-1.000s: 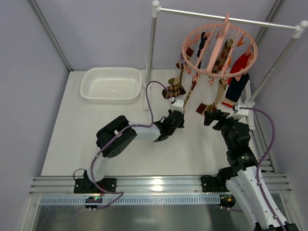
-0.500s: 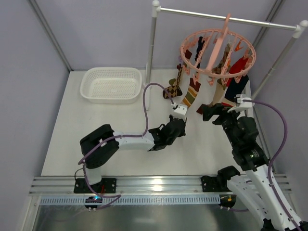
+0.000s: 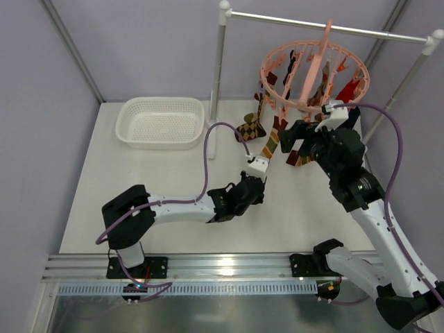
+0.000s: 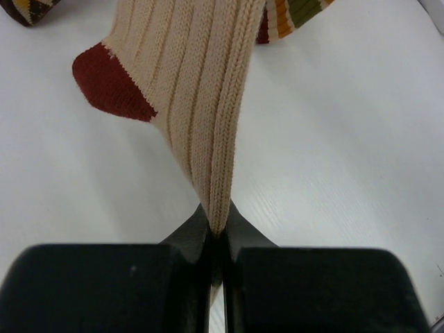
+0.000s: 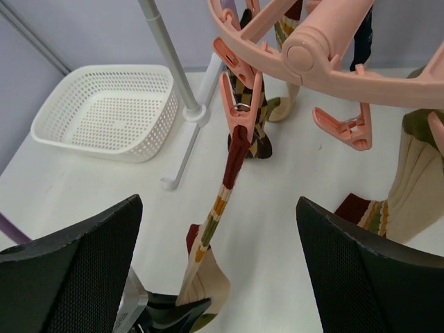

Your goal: Remove the socks clipped to the hanger

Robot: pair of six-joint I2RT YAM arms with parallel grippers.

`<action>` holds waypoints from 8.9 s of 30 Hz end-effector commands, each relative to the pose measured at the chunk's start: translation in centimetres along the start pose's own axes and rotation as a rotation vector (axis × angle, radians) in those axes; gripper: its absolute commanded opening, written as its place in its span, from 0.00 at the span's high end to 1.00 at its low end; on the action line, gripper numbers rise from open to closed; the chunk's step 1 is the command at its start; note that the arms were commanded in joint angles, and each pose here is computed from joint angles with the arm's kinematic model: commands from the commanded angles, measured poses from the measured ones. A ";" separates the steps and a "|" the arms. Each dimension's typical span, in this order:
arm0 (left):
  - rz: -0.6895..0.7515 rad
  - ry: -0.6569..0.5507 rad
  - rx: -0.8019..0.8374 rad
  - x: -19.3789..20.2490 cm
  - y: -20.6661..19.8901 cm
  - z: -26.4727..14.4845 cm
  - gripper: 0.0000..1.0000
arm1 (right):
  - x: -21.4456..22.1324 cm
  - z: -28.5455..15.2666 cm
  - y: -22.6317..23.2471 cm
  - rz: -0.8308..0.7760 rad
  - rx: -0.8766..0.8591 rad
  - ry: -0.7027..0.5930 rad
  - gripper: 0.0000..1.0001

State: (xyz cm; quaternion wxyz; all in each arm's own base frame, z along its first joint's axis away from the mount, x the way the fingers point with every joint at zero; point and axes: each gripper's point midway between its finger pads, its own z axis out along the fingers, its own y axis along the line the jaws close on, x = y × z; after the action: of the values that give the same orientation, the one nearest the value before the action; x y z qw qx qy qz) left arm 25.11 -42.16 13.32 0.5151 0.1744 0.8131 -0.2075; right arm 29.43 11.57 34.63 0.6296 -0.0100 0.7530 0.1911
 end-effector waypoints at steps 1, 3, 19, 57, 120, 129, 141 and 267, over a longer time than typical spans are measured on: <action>0.009 0.001 0.022 -1.3 -0.9 -1.0 1.00 | -0.6 0.6 0.7 -0.022 -0.013 0.037 0.09; 0.012 0.006 0.020 -1.1 -0.8 -1.1 1.00 | -0.9 0.9 0.8 -0.020 -0.011 0.037 0.09; 0.032 0.025 0.054 -0.8 -1.4 -2.6 1.00 | -1.8 4.8 0.8 -0.039 0.014 0.044 0.09; 0.023 0.052 0.084 -0.3 -1.4 -4.2 1.00 | -3.2 10.2 -1.7 -0.062 0.160 -0.087 0.52; -0.336 -0.209 -0.567 -18.9 38.3 -3.7 1.00 | 13.3 1.8 -8.0 -0.020 0.273 0.084 0.00; -0.340 -0.236 -0.656 -19.9 43.6 -2.8 1.00 | 13.4 1.8 -8.0 -0.018 0.267 0.078 0.00; -0.346 -0.130 -0.685 -15.1 46.5 1.7 1.00 | 13.6 2.0 -8.1 -0.021 0.271 0.091 0.00; -0.061 -0.234 0.119 -11.3 -1.3 -2.5 1.00 | -1.6 -3.9 0.9 0.044 -0.066 -0.132 0.00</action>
State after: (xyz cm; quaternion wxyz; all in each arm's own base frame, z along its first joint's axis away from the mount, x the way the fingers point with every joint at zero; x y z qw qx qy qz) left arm 27.54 -44.27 23.66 0.5820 0.1570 0.7357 -0.3087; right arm 26.52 9.51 34.53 0.6715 0.0225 0.7148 0.1940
